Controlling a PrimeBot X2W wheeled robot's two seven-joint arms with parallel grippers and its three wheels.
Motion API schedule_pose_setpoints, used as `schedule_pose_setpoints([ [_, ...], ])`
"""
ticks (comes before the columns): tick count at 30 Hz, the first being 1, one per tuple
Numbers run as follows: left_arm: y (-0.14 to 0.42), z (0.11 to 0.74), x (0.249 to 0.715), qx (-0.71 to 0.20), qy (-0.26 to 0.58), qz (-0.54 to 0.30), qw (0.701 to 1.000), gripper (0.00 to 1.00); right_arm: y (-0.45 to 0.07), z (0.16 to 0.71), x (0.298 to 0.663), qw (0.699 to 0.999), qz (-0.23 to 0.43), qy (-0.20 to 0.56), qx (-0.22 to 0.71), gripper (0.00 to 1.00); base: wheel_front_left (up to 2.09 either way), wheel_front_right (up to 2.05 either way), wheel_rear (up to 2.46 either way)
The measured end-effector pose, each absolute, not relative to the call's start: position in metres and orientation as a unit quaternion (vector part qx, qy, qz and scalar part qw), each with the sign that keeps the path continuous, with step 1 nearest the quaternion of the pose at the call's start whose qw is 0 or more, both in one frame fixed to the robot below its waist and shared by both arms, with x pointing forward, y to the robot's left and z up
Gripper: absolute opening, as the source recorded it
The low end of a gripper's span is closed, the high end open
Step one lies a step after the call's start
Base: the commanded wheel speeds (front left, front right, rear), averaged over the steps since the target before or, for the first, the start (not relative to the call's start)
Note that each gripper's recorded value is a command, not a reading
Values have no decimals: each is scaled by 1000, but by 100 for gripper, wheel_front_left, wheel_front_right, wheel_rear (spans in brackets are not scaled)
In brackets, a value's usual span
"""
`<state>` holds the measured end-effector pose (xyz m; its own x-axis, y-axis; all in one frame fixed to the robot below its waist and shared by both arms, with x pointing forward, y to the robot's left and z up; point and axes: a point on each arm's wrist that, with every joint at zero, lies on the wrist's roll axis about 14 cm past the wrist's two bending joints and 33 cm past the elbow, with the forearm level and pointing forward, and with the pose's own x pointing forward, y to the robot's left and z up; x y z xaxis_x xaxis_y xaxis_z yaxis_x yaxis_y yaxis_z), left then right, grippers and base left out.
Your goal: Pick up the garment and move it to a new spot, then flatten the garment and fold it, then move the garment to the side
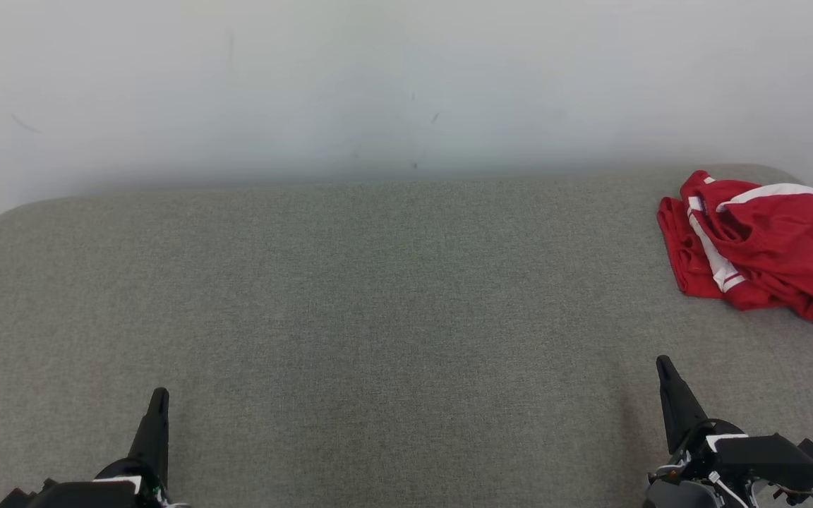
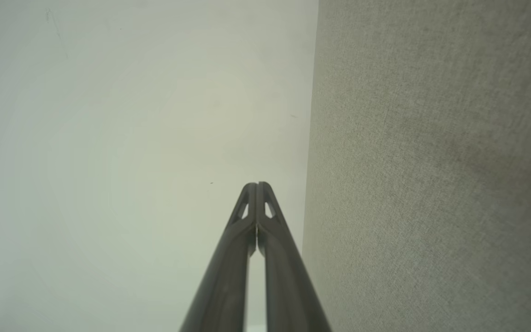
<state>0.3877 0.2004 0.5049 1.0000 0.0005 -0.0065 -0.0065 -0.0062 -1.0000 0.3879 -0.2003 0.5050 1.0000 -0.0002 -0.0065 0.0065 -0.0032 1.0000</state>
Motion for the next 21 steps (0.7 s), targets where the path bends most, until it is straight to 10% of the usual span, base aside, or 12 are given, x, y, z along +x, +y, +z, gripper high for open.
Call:
schedule_pose_setpoints([
  [21, 200, 505, 388, -709, 2, 2, 705, 0, -200, 505, 388, 706, -2, 2, 708, 0, 0, 0, 0],
])
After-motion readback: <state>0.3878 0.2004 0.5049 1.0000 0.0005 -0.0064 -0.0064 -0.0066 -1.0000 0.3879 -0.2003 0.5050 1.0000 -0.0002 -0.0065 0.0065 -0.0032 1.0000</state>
